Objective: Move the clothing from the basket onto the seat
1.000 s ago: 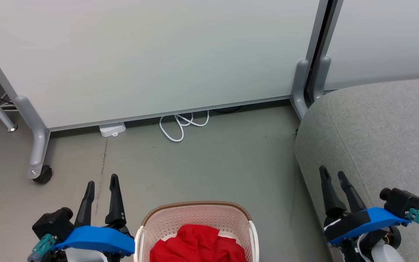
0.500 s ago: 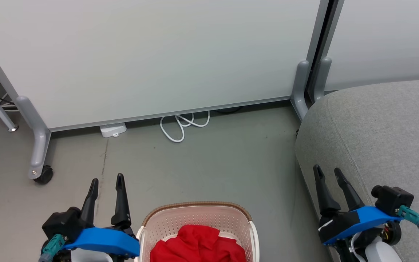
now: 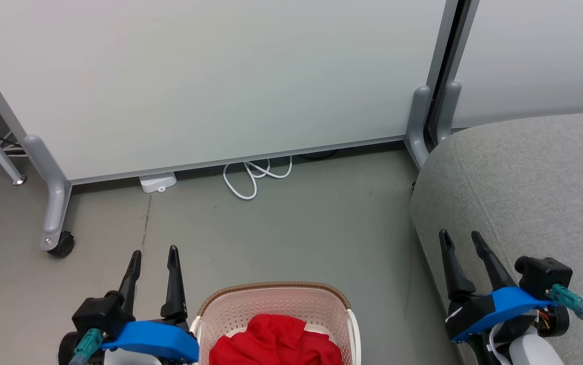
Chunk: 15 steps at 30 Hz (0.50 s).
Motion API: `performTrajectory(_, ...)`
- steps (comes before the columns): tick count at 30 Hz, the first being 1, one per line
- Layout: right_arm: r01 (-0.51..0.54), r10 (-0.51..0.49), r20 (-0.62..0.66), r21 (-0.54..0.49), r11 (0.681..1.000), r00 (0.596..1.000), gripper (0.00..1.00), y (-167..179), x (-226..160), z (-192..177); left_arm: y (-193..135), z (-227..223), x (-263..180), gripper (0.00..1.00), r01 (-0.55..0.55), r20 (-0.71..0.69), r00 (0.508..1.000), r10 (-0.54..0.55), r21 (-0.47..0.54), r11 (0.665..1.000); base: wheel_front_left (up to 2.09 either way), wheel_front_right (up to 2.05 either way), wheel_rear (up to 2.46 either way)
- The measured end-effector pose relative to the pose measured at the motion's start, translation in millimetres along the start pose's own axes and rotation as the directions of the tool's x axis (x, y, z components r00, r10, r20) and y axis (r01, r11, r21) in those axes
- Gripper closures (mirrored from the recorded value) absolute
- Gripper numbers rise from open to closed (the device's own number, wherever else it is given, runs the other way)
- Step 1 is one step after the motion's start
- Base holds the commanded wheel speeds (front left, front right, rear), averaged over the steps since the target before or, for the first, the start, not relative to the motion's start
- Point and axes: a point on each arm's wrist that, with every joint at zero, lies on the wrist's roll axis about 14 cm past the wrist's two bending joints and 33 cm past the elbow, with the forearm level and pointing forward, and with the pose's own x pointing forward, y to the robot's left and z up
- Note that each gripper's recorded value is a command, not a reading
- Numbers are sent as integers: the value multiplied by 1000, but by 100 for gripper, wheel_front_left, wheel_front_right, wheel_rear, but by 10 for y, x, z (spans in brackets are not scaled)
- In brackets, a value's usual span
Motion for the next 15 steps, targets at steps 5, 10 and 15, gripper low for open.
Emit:
performTrajectory(5,0,0,4,-44,999,1000,0,-15,-2,14,-8,8,7,0,5,7,1000,-6,24,1000,0,0,0)
performTrajectory(10,-8,8,0,-78,997,1000,0,-1,-2,14,-19,18,9,0,12,13,1000,-12,47,999,0,0,0)
performTrajectory(15,-17,17,-3,-112,994,1000,0,18,-2,14,-45,22,4,0,22,18,1000,-23,75,997,0,0,0)
